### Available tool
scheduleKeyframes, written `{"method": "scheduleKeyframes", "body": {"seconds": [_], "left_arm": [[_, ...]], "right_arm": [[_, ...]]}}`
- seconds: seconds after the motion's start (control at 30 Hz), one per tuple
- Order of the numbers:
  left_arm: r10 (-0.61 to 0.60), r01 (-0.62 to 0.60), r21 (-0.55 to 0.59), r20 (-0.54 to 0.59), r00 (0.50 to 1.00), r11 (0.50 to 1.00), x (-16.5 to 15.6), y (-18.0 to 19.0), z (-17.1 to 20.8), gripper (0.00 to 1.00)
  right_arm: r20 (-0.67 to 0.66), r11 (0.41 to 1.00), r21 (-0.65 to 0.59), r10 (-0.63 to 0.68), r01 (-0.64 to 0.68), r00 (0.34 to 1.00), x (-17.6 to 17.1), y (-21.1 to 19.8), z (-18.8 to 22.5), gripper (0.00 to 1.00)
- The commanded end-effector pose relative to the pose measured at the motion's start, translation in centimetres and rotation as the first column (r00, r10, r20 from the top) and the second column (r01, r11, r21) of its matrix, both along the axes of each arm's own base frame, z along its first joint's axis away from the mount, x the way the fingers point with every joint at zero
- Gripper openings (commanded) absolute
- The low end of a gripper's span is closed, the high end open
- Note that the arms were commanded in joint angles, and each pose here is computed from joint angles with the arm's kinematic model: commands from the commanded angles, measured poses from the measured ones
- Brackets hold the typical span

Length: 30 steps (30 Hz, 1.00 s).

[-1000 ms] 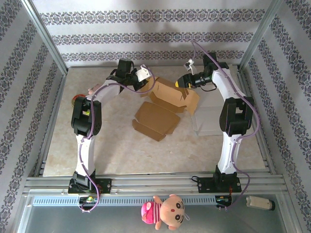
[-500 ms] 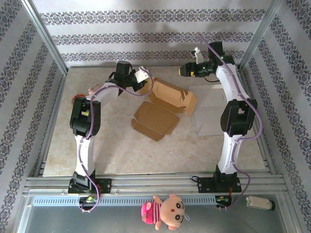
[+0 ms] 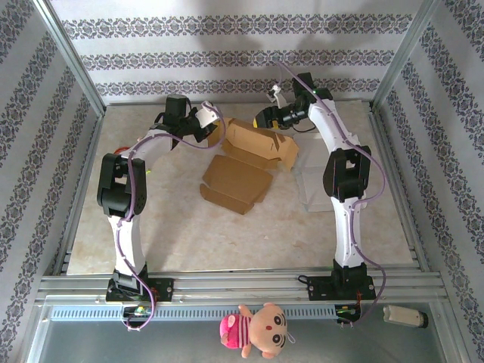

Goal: Fold the paper box

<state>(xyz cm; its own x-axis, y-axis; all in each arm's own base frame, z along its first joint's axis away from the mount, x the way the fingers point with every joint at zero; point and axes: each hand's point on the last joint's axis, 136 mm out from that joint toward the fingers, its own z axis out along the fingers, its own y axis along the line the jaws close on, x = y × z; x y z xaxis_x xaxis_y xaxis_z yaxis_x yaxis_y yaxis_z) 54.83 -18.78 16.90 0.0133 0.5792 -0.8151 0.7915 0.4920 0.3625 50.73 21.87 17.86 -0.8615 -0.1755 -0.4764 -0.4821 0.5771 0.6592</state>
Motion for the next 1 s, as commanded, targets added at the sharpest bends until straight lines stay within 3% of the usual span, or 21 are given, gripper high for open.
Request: {"method": "scheduleKeyframes", "body": {"seconds": [0.0, 0.27, 0.47, 0.73, 0.97], "left_arm": [[-0.02, 0.022, -0.049, 0.036, 0.999, 0.999, -0.3, -0.3, 2.0, 0.0], [-0.007, 0.009, -0.089, 0.027, 1.0, 0.996, -0.3, -0.7, 3.0, 0.0], [0.059, -0.06, -0.033, -0.037, 0.998, 0.998, -1.0, -2.4, 1.8, 0.0], [0.162, -0.201, -0.162, -0.226, 0.961, 0.966, 0.1, -3.1, 3.4, 0.0], [0.158, -0.249, -0.249, -0.333, 0.93, 0.936, -0.4, -3.8, 5.0, 0.0]], "right_arm": [[-0.009, 0.998, 0.044, 0.039, -0.038, 0.999, -0.8, 0.7, 1.0, 0.72], [-0.028, 0.997, -0.024, 0.067, -0.067, 0.997, -1.9, 1.3, -1.2, 0.69], [-0.002, 0.995, -0.075, 0.064, -0.064, 0.998, -1.6, 1.7, -1.9, 0.64], [0.028, 0.989, -0.14, 0.054, -0.049, 0.998, -1.5, 1.9, -2.2, 0.6], [0.046, 0.987, -0.16, 0.029, -0.021, 0.999, -1.4, 1.7, -2.3, 0.59]]}}
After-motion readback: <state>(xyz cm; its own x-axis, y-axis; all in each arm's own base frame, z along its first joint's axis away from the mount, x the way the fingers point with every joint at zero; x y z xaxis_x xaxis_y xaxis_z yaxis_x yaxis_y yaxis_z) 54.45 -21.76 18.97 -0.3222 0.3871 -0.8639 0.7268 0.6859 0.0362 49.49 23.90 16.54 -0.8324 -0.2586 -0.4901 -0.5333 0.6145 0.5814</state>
